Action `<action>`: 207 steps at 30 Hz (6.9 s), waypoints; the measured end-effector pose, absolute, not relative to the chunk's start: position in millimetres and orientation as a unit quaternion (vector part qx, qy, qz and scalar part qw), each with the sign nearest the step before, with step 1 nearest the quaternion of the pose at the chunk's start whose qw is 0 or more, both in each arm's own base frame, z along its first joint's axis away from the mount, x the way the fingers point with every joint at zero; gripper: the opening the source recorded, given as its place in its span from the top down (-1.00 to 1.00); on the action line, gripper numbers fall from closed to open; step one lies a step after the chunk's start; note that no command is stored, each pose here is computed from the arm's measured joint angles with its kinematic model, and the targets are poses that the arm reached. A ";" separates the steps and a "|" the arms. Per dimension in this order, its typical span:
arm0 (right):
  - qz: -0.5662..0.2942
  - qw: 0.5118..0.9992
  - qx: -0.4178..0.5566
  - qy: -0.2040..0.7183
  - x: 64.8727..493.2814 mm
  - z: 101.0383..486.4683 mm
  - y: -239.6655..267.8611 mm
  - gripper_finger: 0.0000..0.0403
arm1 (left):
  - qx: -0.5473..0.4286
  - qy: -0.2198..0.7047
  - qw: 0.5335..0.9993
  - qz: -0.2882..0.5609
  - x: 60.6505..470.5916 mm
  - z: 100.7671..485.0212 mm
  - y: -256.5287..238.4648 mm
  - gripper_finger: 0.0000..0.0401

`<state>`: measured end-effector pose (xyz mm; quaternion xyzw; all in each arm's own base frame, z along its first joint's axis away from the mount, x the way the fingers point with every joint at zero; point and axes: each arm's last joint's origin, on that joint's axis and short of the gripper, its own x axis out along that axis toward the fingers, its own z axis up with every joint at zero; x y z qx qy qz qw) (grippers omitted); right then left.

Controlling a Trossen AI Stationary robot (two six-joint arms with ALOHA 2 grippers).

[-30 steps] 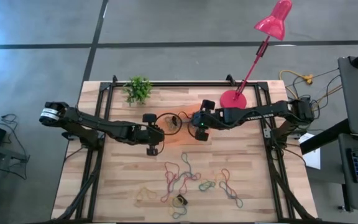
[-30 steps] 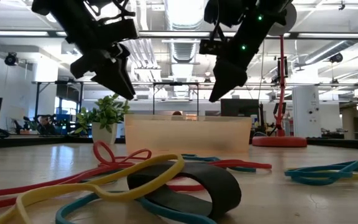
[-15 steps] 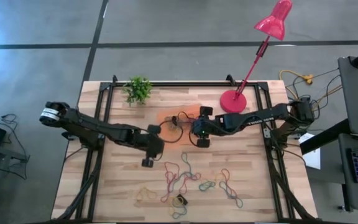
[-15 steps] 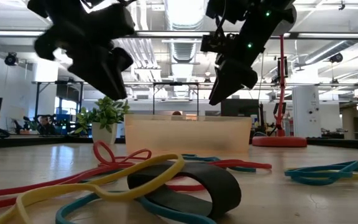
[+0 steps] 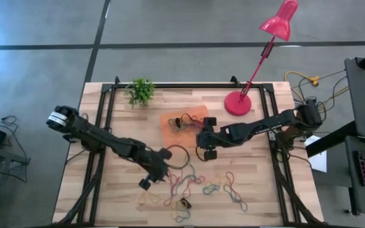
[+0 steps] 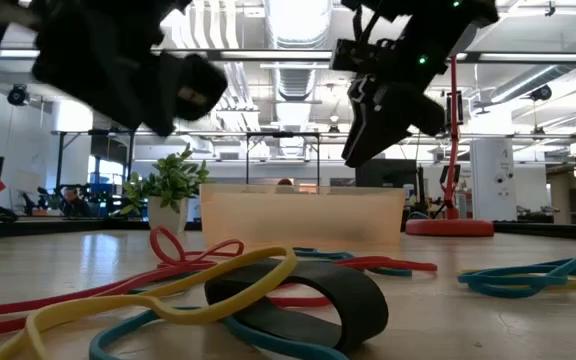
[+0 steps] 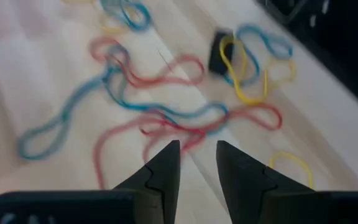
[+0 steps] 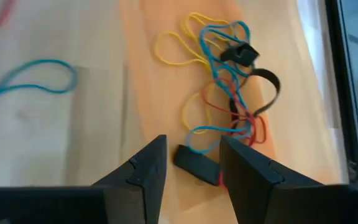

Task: Pick and place rubber bands into bin
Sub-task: Put the red rubber band into the orange bin, then put the yellow rubber band into the orange bin

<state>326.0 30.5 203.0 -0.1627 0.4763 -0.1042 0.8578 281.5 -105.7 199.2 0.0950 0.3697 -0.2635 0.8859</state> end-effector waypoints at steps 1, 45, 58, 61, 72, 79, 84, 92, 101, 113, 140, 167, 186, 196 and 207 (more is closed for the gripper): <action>-0.102 0.859 -0.162 0.476 325.6 202.8 32.9 0.33 | 0.099 0.376 0.882 -0.266 283.0 193.4 -108.5 0.56; -0.111 0.862 -0.115 0.482 307.8 186.3 56.5 0.57 | 0.241 0.365 0.877 -0.201 310.5 150.6 -127.6 0.79; -0.100 0.861 -0.122 0.483 305.2 184.5 64.0 0.65 | 0.237 0.402 0.860 -0.206 302.8 148.4 -126.4 0.73; -0.100 0.861 -0.122 0.483 305.2 184.5 64.0 0.66 | 0.231 0.393 0.864 -0.215 304.3 148.1 -128.4 0.73; -0.101 0.862 -0.120 0.482 305.4 184.4 64.0 0.65 | 0.233 0.396 0.860 -0.219 306.2 138.4 -131.2 0.73; -0.101 0.862 -0.119 0.482 305.4 184.4 64.1 0.69 | 0.232 0.381 0.868 -0.218 308.5 140.4 -132.3 0.73; -0.102 0.863 -0.117 0.481 305.4 184.4 64.2 0.67 | 0.234 0.363 0.876 -0.215 311.5 142.8 -133.1 0.73; -0.104 0.863 -0.114 0.481 305.4 184.4 64.2 0.70 | 0.238 0.360 0.876 -0.215 311.9 143.0 -132.7 0.73; -0.104 0.864 -0.111 0.480 305.0 184.4 65.9 0.70 | 0.238 0.367 0.872 -0.219 317.2 130.3 -135.1 0.74; -0.102 0.862 -0.110 0.485 301.4 180.4 70.0 0.70 | 0.258 0.346 0.886 -0.172 316.0 148.2 -130.9 0.99; -0.099 0.860 -0.105 0.489 296.1 174.8 76.3 0.70 | 0.297 0.261 0.910 0.129 284.0 272.2 35.9 1.00; -0.100 0.860 -0.105 0.490 295.3 173.4 75.9 0.72 | 0.236 0.357 0.900 0.084 309.4 208.8 70.6 0.67; -0.108 0.856 -0.098 0.497 289.0 163.7 73.9 0.72 | 0.108 0.415 0.903 -0.029 236.3 239.0 -39.7 0.38; -0.101 0.869 -0.098 0.475 288.0 155.5 73.6 0.72 | -0.009 0.449 0.890 -0.080 215.7 218.2 -104.0 0.38; -0.095 0.871 -0.093 0.472 288.6 156.3 75.5 0.72 | -0.126 0.570 0.808 -0.080 224.9 172.8 -131.2 0.37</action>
